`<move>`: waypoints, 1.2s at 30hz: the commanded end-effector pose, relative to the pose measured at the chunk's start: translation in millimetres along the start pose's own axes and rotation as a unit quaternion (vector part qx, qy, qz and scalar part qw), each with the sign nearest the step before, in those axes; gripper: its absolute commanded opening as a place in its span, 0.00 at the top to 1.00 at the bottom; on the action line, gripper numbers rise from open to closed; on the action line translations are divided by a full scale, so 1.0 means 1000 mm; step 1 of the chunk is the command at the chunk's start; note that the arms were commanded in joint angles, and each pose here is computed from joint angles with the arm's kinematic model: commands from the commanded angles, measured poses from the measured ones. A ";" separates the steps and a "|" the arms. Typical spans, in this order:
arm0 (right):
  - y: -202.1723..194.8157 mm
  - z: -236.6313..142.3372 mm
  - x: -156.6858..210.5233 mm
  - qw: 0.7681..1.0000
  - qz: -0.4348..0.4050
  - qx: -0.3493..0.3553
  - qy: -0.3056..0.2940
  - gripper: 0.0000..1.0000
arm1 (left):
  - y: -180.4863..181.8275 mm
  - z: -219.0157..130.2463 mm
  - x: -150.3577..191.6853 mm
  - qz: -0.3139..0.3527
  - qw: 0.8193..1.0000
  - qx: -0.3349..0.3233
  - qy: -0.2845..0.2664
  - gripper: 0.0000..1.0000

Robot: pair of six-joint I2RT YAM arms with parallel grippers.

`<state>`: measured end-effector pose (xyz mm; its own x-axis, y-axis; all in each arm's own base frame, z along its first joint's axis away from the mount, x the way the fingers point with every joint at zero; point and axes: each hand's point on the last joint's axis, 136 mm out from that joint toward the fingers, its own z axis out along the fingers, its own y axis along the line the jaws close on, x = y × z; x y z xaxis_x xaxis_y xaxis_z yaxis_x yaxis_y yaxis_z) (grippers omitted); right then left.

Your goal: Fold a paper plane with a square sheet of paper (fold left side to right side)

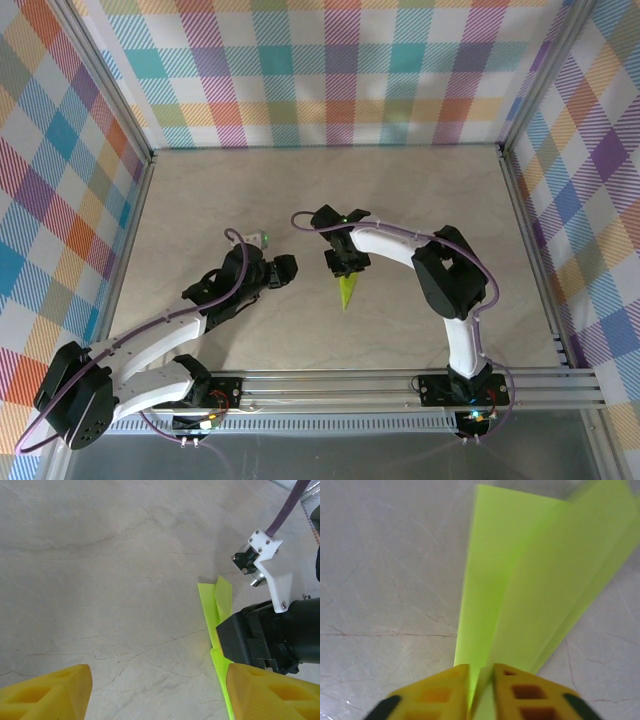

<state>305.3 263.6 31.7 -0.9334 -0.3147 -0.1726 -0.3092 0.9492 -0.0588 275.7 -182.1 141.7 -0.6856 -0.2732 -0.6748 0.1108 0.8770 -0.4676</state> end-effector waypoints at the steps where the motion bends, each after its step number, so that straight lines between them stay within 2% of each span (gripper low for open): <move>1: -0.008 -0.021 0.003 1.000 0.008 0.004 -0.015 0.88 | -0.002 -0.013 -0.021 0.015 1.000 -0.007 -0.025 0.27; 5: -0.016 -0.036 0.003 0.999 0.024 -0.017 -0.035 1.00 | -0.008 -0.027 -0.038 0.027 0.998 -0.006 -0.048 0.20; 8: -0.024 -0.049 0.000 0.997 0.044 -0.044 -0.056 1.00 | -0.013 -0.038 -0.052 0.045 0.997 -0.006 -0.068 0.13; 11: -0.030 -0.064 -0.003 0.989 0.068 -0.103 -0.084 1.00 | -0.018 -0.049 -0.068 0.074 0.994 -0.011 -0.085 0.07; 14: -0.036 -0.080 -0.009 0.969 0.098 -0.190 -0.120 1.00 | -0.028 -0.059 -0.085 0.121 0.987 -0.013 -0.100 0.03; 17: -0.045 -0.095 -0.013 0.939 0.127 -0.279 -0.154 1.00 | -0.039 -0.065 -0.096 0.175 0.978 -0.004 -0.115 0.00; 21: -0.049 -0.106 -0.016 0.902 0.142 -0.367 -0.176 1.00 | -0.054 -0.067 -0.107 0.255 0.958 0.008 -0.128 0.00; 24: -0.046 -0.104 -0.018 0.877 0.151 -0.417 -0.184 1.00 | -0.068 -0.060 -0.105 0.315 0.940 0.035 -0.127 0.00; 27: -0.041 -0.094 -0.021 0.863 0.155 -0.445 -0.183 1.00 | -0.075 -0.046 -0.099 0.353 0.926 0.055 -0.121 0.00; 31: -0.036 -0.075 -0.026 0.858 0.155 -0.456 -0.178 1.00 | -0.078 -0.025 -0.083 0.385 0.914 0.075 -0.104 0.00; 36: -0.039 -0.043 -0.028 0.871 0.160 -0.437 -0.156 1.00 | -0.067 -0.003 -0.060 0.410 0.905 0.078 -0.082 0.00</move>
<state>327.0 231.4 81.3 -0.9508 0.1213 -0.2850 -0.1549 0.6104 0.7768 305.6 -218.2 219.5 -0.2794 0.3411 -0.8976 0.6062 0.7876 0.1106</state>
